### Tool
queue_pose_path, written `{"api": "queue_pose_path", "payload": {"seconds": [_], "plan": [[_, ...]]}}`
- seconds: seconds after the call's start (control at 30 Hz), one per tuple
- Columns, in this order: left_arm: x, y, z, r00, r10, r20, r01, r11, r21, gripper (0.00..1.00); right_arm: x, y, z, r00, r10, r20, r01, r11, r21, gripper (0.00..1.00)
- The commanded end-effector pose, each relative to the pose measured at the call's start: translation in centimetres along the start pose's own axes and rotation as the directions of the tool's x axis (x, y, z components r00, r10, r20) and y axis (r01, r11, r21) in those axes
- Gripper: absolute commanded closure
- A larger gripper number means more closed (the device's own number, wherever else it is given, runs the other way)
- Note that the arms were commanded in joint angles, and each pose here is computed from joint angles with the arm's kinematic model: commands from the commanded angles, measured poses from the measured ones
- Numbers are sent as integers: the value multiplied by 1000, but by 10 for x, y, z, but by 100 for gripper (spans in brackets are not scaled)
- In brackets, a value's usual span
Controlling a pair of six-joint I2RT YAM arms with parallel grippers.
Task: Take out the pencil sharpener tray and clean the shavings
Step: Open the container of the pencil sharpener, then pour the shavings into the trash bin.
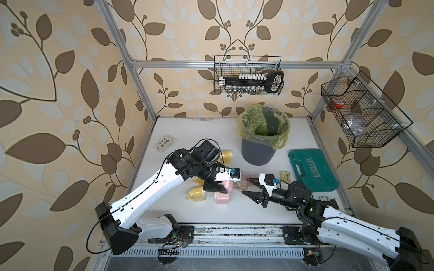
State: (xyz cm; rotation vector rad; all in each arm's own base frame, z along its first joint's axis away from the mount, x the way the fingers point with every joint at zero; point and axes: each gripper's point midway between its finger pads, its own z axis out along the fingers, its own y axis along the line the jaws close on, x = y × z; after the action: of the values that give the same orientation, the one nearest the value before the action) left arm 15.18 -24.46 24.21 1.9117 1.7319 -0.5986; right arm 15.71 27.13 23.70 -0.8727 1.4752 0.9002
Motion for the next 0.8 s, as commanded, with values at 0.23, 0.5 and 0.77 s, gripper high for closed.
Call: {"api": "queue_pose_path", "payload": {"seconds": [0.23,0.5,0.77], "plan": [[-6,1,-11,997,10,74,-8,1000,-26,100,-46,-29,-9,998,-41,38,34,982,184,100],[14,-1,-6,1000,-6,18,6,1000,-14,100,-113,-74,-16,994,-48,97,6,919,393,100],[31,-4,-1,997,-15,-71,16,1000,24,100,-171,-188,-48,905,285,314,-420,710,566,100]]}}
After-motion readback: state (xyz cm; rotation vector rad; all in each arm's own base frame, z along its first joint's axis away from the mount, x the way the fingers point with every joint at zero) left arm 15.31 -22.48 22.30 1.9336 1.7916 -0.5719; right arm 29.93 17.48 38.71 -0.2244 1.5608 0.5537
